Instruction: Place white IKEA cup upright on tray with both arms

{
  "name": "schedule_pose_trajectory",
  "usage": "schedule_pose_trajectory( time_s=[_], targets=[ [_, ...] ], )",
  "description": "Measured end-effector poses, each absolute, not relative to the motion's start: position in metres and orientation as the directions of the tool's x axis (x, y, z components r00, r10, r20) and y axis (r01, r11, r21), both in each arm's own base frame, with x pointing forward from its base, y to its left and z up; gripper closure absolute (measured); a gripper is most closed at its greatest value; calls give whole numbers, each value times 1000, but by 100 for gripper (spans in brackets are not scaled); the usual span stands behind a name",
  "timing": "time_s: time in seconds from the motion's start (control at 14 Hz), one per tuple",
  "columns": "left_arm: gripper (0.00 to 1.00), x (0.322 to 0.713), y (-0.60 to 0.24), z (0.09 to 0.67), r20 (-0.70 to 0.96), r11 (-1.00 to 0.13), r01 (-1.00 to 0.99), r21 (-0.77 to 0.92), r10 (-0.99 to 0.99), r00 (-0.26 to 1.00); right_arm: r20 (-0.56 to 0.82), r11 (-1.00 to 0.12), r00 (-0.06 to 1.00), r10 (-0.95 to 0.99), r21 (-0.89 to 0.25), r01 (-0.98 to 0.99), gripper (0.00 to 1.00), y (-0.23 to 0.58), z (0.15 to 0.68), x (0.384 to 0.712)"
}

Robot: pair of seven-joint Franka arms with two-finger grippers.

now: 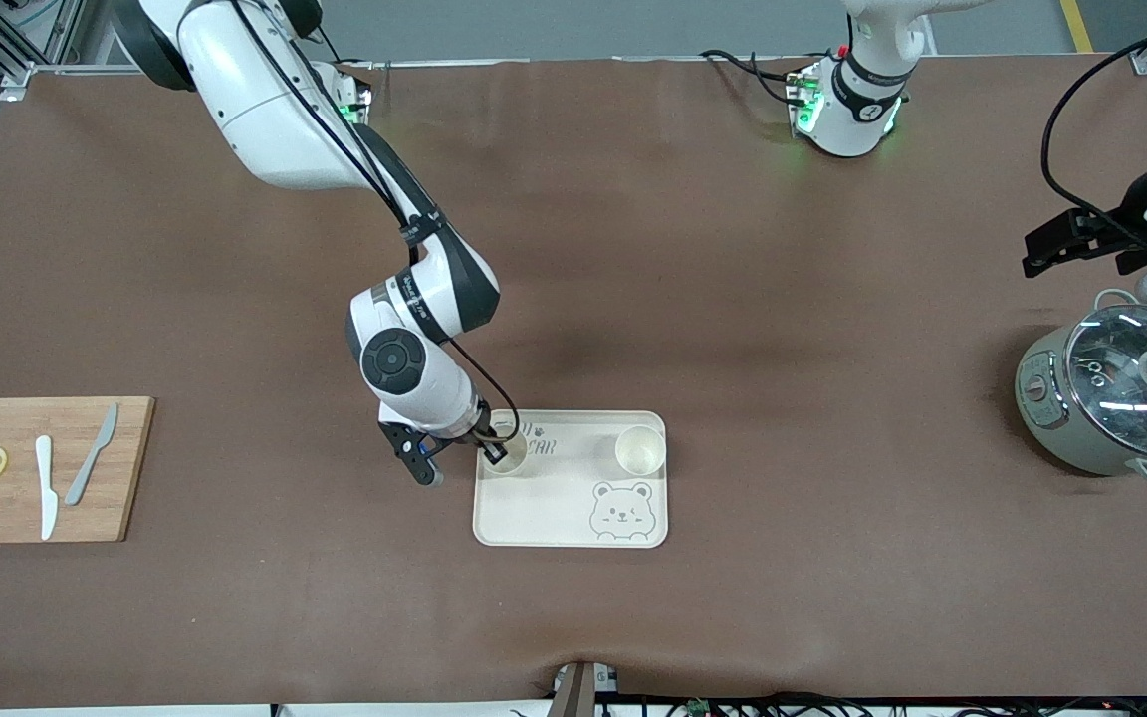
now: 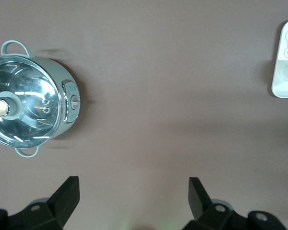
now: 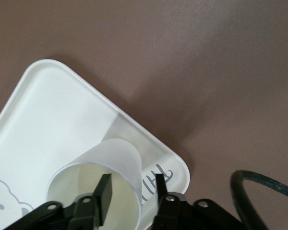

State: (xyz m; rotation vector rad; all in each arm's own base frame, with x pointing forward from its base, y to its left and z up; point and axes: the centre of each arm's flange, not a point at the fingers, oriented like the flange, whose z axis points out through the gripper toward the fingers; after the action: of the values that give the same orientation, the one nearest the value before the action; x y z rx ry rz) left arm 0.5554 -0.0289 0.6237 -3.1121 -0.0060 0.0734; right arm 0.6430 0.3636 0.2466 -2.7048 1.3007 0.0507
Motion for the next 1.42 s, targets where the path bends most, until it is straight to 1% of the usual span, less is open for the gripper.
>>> schedule_pose_trajectory(
  time_s=[0.07, 0.14, 0.36, 0.43, 0.57, 0.78, 0.85, 1.07, 1.28, 1.42],
  targets=[
    [0, 550, -30, 623, -42, -1000, 3, -26, 4, 999, -81, -619, 629, -773, -120, -776, 42, 364, 253, 647],
    [0, 546, -31, 625, -37, -1000, 3, -26, 4, 999, -75, -623, 633, -771, -118, -773, 31, 363, 262, 650],
    [0, 541, -31, 632, -18, -1000, 6, -27, 6, 1000, -61, -620, 623, -780, -67, -782, 2, 349, 303, 665],
    [0, 541, -29, 634, -12, -1000, 8, -27, 8, 1000, -48, -611, 613, -789, -52, -790, 0, 338, 320, 673],
    [0, 541, -28, 637, -2, -1000, 11, -26, 11, 1000, -18, -590, 592, -806, -54, -805, 0, 317, 359, 686],
    [0, 541, -26, 642, 11, -1000, 14, -26, 14, 1000, 33, -573, 573, -819, -109, -812, 0, 291, 418, 696],
    [0, 541, -26, 643, 13, -1000, 15, -26, 15, 1000, 44, -572, 572, -819, -123, -811, 0, 282, 437, 697],
    [0, 541, -25, 644, 14, -1000, 16, -26, 16, 1000, 45, -599, 597, -801, -82, -797, 0, 232, 484, 692],
    [0, 540, -25, 643, 3, -1000, 17, -26, 17, 1000, 35, -610, 609, -793, -53, -791, 0, 179, 513, 691],
    [0, 540, -27, 643, 2, -1000, 14, -26, 14, 1000, 20, -623, 623, -782, -25, -782, 0, 159, 524, 685]
  ],
)
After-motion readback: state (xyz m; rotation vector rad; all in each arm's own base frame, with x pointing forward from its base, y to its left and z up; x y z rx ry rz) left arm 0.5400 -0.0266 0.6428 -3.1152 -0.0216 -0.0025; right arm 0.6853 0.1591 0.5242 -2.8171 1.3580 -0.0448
